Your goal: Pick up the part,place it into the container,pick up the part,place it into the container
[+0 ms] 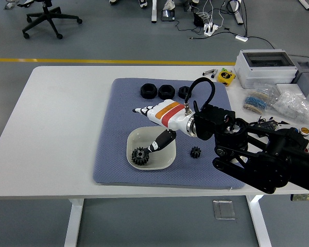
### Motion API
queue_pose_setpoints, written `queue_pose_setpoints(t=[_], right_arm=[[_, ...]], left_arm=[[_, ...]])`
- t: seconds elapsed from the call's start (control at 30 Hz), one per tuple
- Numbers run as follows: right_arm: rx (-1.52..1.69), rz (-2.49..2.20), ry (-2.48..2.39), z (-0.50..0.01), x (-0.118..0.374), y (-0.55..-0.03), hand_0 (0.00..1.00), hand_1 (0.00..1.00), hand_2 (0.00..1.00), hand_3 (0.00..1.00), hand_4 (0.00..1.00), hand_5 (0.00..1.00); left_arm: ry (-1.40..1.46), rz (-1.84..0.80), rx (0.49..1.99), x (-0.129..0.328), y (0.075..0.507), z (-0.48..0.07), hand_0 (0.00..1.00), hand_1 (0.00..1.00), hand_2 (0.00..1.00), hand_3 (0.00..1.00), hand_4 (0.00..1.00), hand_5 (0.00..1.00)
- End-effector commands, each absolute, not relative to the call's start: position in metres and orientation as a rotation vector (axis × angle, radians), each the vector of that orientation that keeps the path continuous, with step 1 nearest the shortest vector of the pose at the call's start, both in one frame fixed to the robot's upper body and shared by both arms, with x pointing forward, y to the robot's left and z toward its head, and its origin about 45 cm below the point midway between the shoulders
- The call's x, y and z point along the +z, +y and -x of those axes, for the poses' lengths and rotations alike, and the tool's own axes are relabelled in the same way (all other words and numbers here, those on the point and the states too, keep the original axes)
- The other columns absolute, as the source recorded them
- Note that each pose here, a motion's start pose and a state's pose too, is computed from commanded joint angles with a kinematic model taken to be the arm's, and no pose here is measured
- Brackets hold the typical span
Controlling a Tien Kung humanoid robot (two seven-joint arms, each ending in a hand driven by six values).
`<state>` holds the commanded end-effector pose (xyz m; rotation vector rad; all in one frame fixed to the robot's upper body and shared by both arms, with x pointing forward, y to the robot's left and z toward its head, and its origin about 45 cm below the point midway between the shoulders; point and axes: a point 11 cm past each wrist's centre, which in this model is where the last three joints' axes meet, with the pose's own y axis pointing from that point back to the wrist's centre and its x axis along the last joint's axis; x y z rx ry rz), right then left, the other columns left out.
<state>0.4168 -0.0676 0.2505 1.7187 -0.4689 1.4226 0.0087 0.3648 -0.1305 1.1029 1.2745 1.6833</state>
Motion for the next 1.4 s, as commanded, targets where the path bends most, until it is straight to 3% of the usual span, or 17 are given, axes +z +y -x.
queue_pose_setpoints(t=[0.13, 0.17, 0.33, 0.37, 0.73, 0.77, 0.93, 0.97, 1.13, 1.17, 1.33, 1.37, 1.4], right_arm=[[1.369, -1.702, -0.475, -0.418, 0.25, -0.089, 0.57, 0.668, 0.836, 0.956, 0.998, 0.589], [1.36, -1.699, -0.479, -0.418, 0.25, -0.093, 0.558, 0.645, 0.776, 0.855, 0.998, 0.583], [1.305, -1.662, -0.482, -0.423, 0.243, -0.121, 0.558, 0.645, 0.776, 0.855, 0.998, 0.583], [1.296, -1.658, -0.481, -0.424, 0.24, -0.125, 0.541, 0.609, 0.726, 0.776, 0.998, 0.56], [1.131, -1.668, -0.519, -0.423, 0.193, -0.165, 0.54, 0.6, 0.708, 0.728, 0.998, 0.572], [1.124, -1.675, -0.523, -0.423, 0.19, -0.166, 0.513, 0.567, 0.66, 0.617, 0.998, 0.55], [1.111, -1.694, -0.533, -0.42, 0.18, -0.168, 0.513, 0.567, 0.66, 0.617, 0.998, 0.55], [1.113, -1.697, -0.535, -0.419, 0.179, -0.168, 0.421, 0.488, 0.555, 0.529, 0.998, 0.505], [1.116, -1.71, -0.562, -0.418, 0.177, -0.17, 0.421, 0.488, 0.555, 0.529, 0.998, 0.505], [1.115, -1.71, -0.565, -0.418, 0.177, -0.17, 0.312, 0.406, 0.487, 0.482, 0.883, 0.483], [1.111, -1.709, -0.577, -0.417, 0.174, -0.172, 0.312, 0.406, 0.487, 0.482, 0.883, 0.483], [1.113, -1.706, -0.579, -0.418, 0.174, -0.173, 0.229, 0.343, 0.455, 0.47, 0.84, 0.501], [1.117, -1.703, -0.58, -0.418, 0.174, -0.173, 0.229, 0.343, 0.455, 0.47, 0.84, 0.501]], left_arm=[[1.278, -1.103, 1.685, -0.131, 0.365, -0.008, 0.85, 0.802, 0.835, 0.606, 0.545, 0.786], [1.278, -1.103, 1.685, -0.131, 0.365, -0.007, 0.849, 0.801, 0.834, 0.606, 0.544, 0.786], [1.283, -1.103, 1.685, -0.131, 0.364, -0.005, 0.849, 0.801, 0.834, 0.606, 0.544, 0.786], [1.284, -1.104, 1.684, -0.131, 0.364, -0.005, 0.848, 0.801, 0.833, 0.606, 0.544, 0.789], [1.294, -1.116, 1.672, -0.132, 0.361, -0.004, 0.848, 0.803, 0.834, 0.609, 0.543, 0.789], [1.294, -1.116, 1.672, -0.132, 0.361, -0.004, 0.848, 0.804, 0.836, 0.608, 0.541, 0.789], [1.295, -1.123, 1.666, -0.132, 0.36, -0.003, 0.848, 0.804, 0.836, 0.608, 0.541, 0.789], [1.295, -1.125, 1.665, -0.132, 0.36, -0.002, 0.848, 0.802, 0.836, 0.608, 0.538, 0.787], [1.294, -1.131, 1.66, -0.132, 0.361, -0.002, 0.848, 0.802, 0.836, 0.608, 0.538, 0.787], [1.294, -1.132, 1.659, -0.132, 0.361, -0.002, 0.847, 0.8, 0.835, 0.607, 0.539, 0.792], [1.293, -1.137, 1.656, -0.132, 0.361, -0.001, 0.847, 0.8, 0.835, 0.607, 0.539, 0.792], [1.293, -1.137, 1.655, -0.132, 0.361, -0.002, 0.847, 0.801, 0.835, 0.607, 0.54, 0.795], [1.292, -1.137, 1.655, -0.132, 0.361, -0.002, 0.847, 0.801, 0.835, 0.607, 0.54, 0.795]])
